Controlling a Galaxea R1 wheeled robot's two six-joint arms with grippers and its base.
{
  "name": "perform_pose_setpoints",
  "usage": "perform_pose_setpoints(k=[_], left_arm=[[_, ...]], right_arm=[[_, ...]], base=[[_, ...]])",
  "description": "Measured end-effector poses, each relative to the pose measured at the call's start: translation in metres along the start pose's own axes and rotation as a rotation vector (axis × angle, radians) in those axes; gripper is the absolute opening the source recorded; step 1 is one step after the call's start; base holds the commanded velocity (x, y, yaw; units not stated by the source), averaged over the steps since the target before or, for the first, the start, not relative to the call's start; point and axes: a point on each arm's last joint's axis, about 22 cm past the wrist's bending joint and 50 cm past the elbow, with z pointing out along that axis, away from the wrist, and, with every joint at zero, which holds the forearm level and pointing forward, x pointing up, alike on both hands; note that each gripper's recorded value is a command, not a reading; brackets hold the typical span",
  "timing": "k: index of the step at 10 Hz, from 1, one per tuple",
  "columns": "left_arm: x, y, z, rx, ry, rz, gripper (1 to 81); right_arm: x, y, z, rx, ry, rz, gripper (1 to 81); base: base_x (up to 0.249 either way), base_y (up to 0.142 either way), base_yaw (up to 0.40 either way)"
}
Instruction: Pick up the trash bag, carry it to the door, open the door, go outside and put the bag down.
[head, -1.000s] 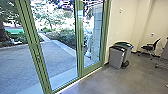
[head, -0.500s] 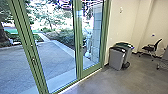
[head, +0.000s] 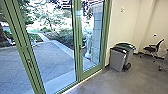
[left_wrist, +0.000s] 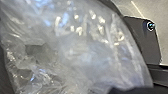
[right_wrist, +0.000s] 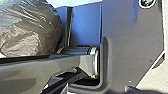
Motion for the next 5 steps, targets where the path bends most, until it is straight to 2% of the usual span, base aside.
perform_pose_setpoints(k=[5], left_arm=[[0.0011, 0.0012, 0.0003, -0.001, 0.003, 0.001, 1.0]], right_arm=[[0.0020, 0.0001, -0.0001, 0.000, 0.002, -0.006, 81.1]], base=[[0.159, -0.078, 0.000]])
